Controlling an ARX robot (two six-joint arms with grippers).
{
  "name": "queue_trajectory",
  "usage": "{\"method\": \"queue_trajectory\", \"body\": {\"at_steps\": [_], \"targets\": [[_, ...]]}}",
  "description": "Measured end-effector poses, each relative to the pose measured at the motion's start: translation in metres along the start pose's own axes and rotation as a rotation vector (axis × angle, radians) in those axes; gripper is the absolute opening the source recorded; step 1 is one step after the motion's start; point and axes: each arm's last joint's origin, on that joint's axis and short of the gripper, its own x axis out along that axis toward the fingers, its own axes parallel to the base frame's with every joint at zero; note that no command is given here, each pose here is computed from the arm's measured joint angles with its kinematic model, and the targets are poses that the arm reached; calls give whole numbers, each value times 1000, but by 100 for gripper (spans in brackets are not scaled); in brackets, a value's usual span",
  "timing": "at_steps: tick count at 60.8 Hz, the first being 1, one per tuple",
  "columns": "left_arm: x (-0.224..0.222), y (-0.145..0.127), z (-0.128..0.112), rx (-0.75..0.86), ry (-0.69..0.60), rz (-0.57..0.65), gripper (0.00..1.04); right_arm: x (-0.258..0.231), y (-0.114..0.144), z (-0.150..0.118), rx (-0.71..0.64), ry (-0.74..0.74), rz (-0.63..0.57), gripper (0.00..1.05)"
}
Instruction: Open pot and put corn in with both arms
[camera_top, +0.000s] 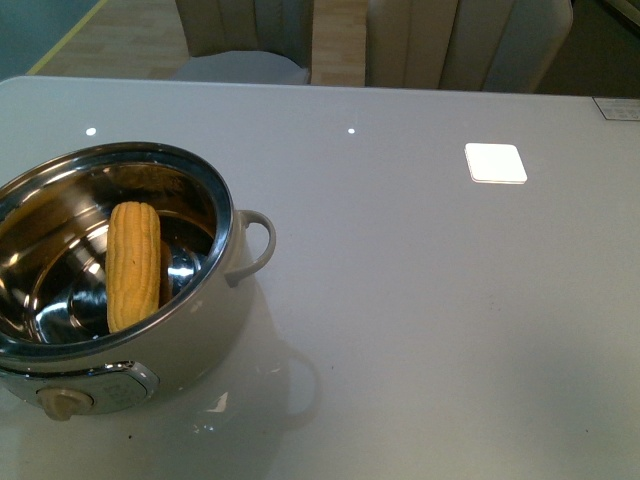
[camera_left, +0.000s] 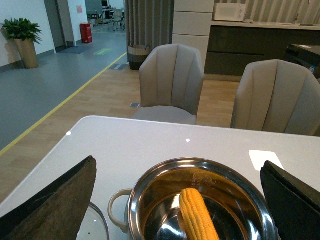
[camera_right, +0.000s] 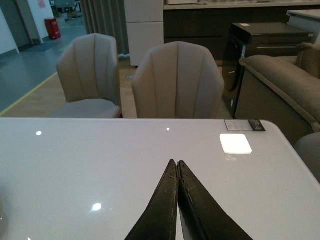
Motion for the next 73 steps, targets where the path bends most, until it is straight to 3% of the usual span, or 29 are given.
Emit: {"method": "queue_trajectory", "body": {"at_steps": [64, 73], "targets": [[0, 0, 0, 0, 0, 0, 98, -20, 0, -3, 0, 6, -1, 2], [0, 0, 0, 0, 0, 0, 98, -20, 0, -3, -1, 6, -1, 25]]}}
